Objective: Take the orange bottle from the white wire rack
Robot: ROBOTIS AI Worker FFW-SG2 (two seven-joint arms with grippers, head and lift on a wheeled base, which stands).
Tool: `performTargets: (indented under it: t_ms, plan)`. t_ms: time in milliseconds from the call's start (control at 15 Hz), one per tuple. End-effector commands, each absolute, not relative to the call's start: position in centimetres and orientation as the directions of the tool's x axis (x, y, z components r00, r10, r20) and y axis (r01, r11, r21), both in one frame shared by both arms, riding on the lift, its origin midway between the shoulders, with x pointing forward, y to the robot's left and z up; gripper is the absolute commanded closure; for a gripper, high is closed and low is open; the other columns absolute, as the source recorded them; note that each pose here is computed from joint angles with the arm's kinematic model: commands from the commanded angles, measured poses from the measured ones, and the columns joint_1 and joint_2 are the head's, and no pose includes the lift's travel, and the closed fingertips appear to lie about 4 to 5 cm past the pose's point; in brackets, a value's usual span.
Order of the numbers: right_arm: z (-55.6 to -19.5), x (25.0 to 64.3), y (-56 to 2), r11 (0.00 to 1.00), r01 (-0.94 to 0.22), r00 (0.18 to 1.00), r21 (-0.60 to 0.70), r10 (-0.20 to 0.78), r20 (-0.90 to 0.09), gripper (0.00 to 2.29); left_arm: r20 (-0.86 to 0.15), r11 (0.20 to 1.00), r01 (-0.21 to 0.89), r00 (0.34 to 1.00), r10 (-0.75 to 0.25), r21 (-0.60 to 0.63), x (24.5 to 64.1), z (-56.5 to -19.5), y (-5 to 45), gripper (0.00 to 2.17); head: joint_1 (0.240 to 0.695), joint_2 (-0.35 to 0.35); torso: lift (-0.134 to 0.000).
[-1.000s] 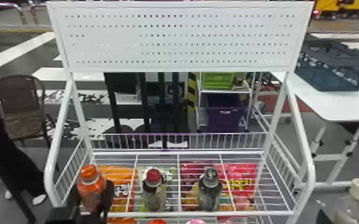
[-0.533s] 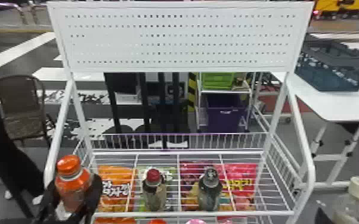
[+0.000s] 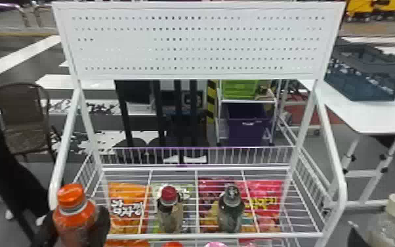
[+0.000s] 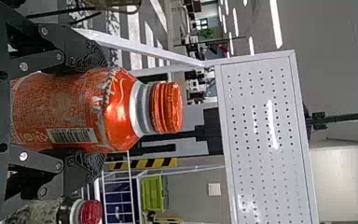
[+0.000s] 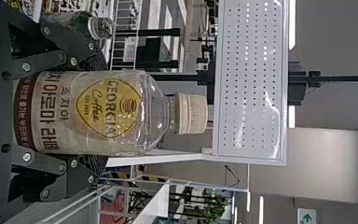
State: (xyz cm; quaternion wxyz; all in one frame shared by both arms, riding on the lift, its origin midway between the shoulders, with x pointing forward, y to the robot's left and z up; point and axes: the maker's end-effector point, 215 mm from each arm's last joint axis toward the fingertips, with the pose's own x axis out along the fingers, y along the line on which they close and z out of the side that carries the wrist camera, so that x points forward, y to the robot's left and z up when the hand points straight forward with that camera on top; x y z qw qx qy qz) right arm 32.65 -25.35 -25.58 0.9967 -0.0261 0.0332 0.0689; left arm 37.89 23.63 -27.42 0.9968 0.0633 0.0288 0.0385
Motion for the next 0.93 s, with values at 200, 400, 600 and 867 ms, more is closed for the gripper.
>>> performTargets:
  t_ms: [200, 400, 600, 867]
  plan:
    - [-25.78, 32.68, -25.43, 0.990, -0.137, 0.988, -0.045, 0.134, -0.072, 0.95, -0.036, 0.989, -0.079, 0.996, 0.084, 0.126, 38.29, -26.70, 23.67, 2.14, 0.499, 0.000, 0.000]
    - [-25.73, 32.65, -25.49, 0.990, -0.136, 0.989, -0.047, 0.133, -0.069, 0.95, -0.030, 0.985, -0.093, 0.995, 0.098, 0.145, 38.44, -26.77, 24.05, 2.14, 0.499, 0.000, 0.000]
    - [-25.68, 32.69, -25.43, 0.989, -0.137, 0.989, -0.046, 0.134, -0.068, 0.95, -0.029, 0.984, -0.097, 0.994, 0.102, 0.149, 38.47, -26.83, 24.16, 2.14, 0.499, 0.000, 0.000]
    - [-25.73, 32.65, -25.43, 0.989, -0.137, 0.989, -0.046, 0.134, -0.069, 0.95, -0.026, 0.985, -0.096, 0.995, 0.101, 0.145, 38.62, -26.65, 24.08, 2.14, 0.499, 0.000, 0.000]
